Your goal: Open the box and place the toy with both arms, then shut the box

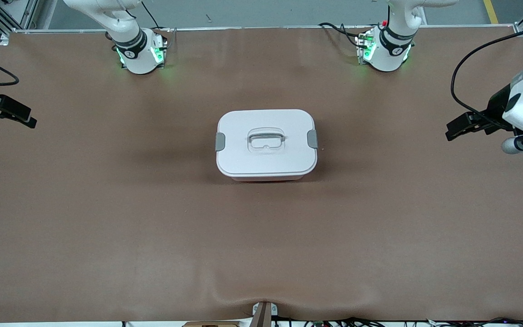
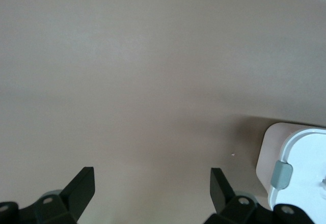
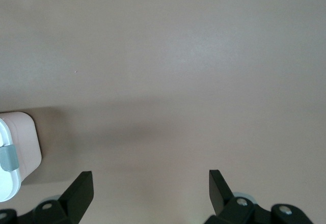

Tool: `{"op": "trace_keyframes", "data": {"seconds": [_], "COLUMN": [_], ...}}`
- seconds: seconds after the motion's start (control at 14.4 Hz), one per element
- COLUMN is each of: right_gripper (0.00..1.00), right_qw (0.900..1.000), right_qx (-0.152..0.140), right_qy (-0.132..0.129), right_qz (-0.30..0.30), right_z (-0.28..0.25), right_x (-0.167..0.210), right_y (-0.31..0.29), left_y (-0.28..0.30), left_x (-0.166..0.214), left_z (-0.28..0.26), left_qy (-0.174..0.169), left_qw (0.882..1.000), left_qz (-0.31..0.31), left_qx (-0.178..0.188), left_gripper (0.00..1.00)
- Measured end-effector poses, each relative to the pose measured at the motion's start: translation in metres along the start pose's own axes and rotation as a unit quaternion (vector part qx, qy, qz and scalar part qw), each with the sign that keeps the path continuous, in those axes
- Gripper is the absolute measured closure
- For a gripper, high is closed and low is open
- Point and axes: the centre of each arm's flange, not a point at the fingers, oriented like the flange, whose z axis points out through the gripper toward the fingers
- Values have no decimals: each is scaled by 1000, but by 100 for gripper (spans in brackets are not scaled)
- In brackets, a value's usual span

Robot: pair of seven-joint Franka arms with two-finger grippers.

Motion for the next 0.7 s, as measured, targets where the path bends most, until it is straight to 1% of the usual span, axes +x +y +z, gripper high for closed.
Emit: {"op": "trace_keyframes", "data": {"seconds": [0.21, 0.49, 0.7], "right_gripper": [0, 0, 0], "right_qw": [1000, 1000, 1000], "right_qx": [0, 0, 0], "right_qy": [0, 0, 0], "right_qz": [0, 0, 0], "right_z": [0, 0, 0], "right_x": [0, 0, 0], "right_y": [0, 0, 0], "left_y": [0, -2, 3], "left_x": [-14, -36, -43], "left_z": [-11, -32, -34], "left_qy": [-13, -13, -12], "left_qw": [1000, 1000, 999], "left_qz": [4, 17, 30], "left_qx": [5, 6, 6], "left_gripper": [0, 0, 0]}}
